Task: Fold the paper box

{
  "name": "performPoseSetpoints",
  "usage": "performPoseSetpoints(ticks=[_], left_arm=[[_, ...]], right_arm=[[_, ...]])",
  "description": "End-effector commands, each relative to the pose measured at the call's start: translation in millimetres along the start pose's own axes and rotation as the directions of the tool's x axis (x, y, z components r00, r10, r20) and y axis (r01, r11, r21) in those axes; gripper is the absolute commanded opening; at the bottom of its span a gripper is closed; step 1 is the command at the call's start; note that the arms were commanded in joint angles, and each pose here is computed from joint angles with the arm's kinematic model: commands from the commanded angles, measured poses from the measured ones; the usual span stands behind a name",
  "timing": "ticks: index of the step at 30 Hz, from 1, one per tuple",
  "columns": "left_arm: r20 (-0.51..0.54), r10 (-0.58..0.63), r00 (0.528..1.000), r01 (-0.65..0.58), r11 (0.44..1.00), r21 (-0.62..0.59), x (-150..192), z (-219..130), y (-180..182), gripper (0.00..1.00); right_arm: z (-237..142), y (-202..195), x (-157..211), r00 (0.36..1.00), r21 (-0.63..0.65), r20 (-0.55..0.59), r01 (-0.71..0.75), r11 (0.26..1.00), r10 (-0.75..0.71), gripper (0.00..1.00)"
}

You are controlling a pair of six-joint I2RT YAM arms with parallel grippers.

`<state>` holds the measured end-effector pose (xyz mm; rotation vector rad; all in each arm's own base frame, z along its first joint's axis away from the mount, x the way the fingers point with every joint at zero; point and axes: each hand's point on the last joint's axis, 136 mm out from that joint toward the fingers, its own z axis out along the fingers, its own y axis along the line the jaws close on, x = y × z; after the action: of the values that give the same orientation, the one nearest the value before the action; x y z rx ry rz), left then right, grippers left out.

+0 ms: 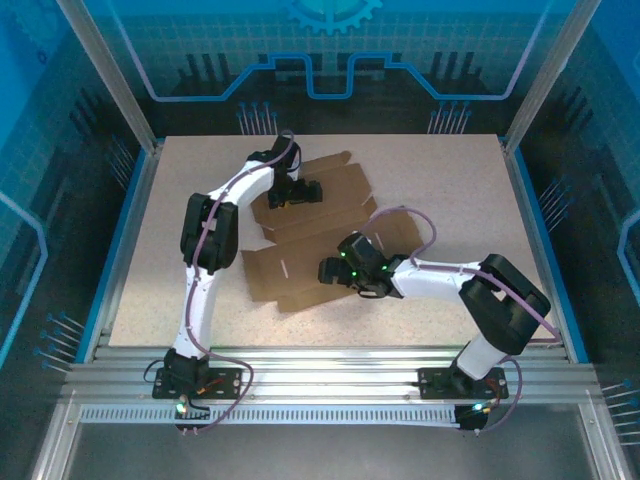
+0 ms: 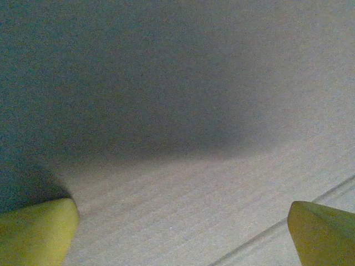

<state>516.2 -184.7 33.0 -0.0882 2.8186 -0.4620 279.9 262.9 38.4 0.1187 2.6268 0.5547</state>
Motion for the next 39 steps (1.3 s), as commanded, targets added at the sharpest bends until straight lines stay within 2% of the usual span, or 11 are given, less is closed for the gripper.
performPoseSetpoints(ticks=[1,7,12,17,21,27,30,39], left_arm=[[-0.067,-0.065,0.996,0.063,0.997,-0.037,31.6,-2.2,11.7,0.99],[-0.105,-0.174,0.979,0.177,0.984,0.025,72.2,-18.7,7.3,0.99],[-0.118,-0.269,0.956,0.282,0.953,0.112,104.8,-33.7,-6.6,0.99],[-0.166,-0.273,0.947,0.313,0.899,0.306,126.5,-48.1,-51.8,1.00],[-0.104,-0.257,0.961,0.277,0.911,0.306,125.4,-76.2,-47.9,0.99],[-0.039,-0.176,0.984,0.180,0.950,0.254,101.9,-97.6,-38.6,0.99],[0.002,-0.152,0.988,0.147,0.959,0.241,84.7,-93.8,-36.0,0.99],[0.007,-0.101,0.995,0.098,0.978,0.184,37.5,-60.3,-39.0,0.99]], right_arm=[[-3.4,-32.0,-6.6,1.000,0.090,-0.010,-0.001,0.996,0.002,1.00],[-5.8,-62.1,-40.2,1.000,0.110,0.017,-0.028,0.994,0.026,1.00],[-2.6,-82.1,-89.1,0.996,0.120,0.068,-0.064,0.991,0.056,1.00],[3.5,-69.9,-138.2,0.996,0.054,0.065,-0.056,0.997,0.053,1.00],[-18.3,-55.4,-151.6,0.993,0.019,0.116,-0.007,1.000,0.005,1.00],[-53.9,-46.6,-120.7,0.991,-0.028,0.135,0.022,0.999,-0.018,1.00],[-63.5,-46.4,-89.6,0.994,-0.027,0.108,0.026,0.999,-0.023,1.00],[-71.1,-35.9,-10.6,0.999,-0.049,-0.007,0.051,0.997,-0.052,1.00]])
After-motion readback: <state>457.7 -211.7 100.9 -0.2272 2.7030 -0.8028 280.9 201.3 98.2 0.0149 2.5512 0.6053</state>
